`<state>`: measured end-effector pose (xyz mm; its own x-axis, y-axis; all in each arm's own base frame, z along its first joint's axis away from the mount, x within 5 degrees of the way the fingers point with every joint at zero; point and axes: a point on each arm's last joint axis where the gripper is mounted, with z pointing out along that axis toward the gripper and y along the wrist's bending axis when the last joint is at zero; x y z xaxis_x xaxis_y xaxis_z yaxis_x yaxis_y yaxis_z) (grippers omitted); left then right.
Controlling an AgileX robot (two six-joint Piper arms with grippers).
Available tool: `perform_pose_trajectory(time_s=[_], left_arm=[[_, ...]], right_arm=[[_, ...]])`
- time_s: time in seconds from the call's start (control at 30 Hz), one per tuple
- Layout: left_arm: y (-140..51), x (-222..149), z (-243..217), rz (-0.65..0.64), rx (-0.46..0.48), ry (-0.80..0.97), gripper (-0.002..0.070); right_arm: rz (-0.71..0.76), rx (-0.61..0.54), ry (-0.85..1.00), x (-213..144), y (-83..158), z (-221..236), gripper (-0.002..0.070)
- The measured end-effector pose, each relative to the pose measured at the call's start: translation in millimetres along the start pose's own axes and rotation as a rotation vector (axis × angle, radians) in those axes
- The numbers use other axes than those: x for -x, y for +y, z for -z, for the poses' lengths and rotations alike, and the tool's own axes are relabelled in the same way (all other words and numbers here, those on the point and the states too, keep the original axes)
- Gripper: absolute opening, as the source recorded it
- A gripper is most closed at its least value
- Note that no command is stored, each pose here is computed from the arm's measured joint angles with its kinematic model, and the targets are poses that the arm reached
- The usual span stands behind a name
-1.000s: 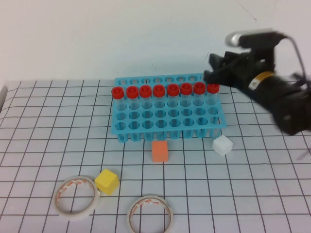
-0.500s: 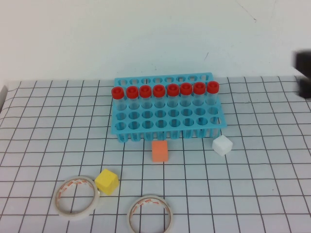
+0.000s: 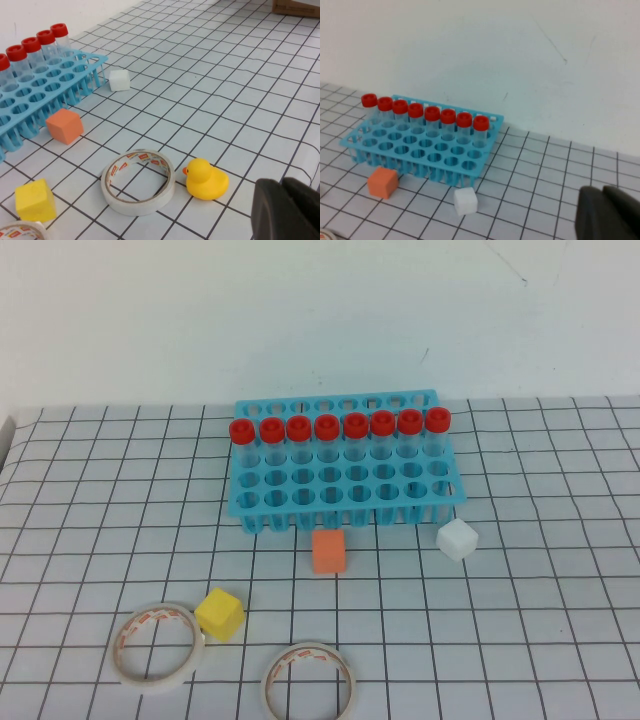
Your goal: Place the test tubes
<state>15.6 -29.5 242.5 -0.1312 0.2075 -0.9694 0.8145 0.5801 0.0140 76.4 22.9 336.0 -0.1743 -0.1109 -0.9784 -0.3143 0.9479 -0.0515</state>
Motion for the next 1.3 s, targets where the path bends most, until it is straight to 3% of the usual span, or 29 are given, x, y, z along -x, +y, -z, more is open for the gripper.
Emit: perform_pose_trajectory(time_s=[0.23, 0.4, 0.6, 0.83, 1.3], left_arm=[[0.0, 0.0, 0.0, 0.000, 0.000, 0.000, -0.0001], [0.0, 0.0, 0.0, 0.000, 0.000, 0.000, -0.0001], [0.0, 0.0, 0.0, 0.000, 0.000, 0.000, -0.0001], [0.0, 0.0, 0.0, 0.000, 0.000, 0.000, -0.0001], [0.0, 0.0, 0.0, 0.000, 0.000, 0.000, -0.0001]], right_arm=[[-0.071, -0.053, -0.004, -58.9, -4.0, 13.8, -0.0001], [-0.237, -0.243, 0.021, -103.5, -9.2, 10.1, -0.0001], [-0.262, -0.442, -0.064, -137.6, -14.1, 6.0, -0.0001], [-0.304, -0.457, -0.001, -162.1, -14.9, -0.9, -0.0001], [-0.245, -0.376, 0.097, -168.4, -10.7, -1.7, -0.0001]])
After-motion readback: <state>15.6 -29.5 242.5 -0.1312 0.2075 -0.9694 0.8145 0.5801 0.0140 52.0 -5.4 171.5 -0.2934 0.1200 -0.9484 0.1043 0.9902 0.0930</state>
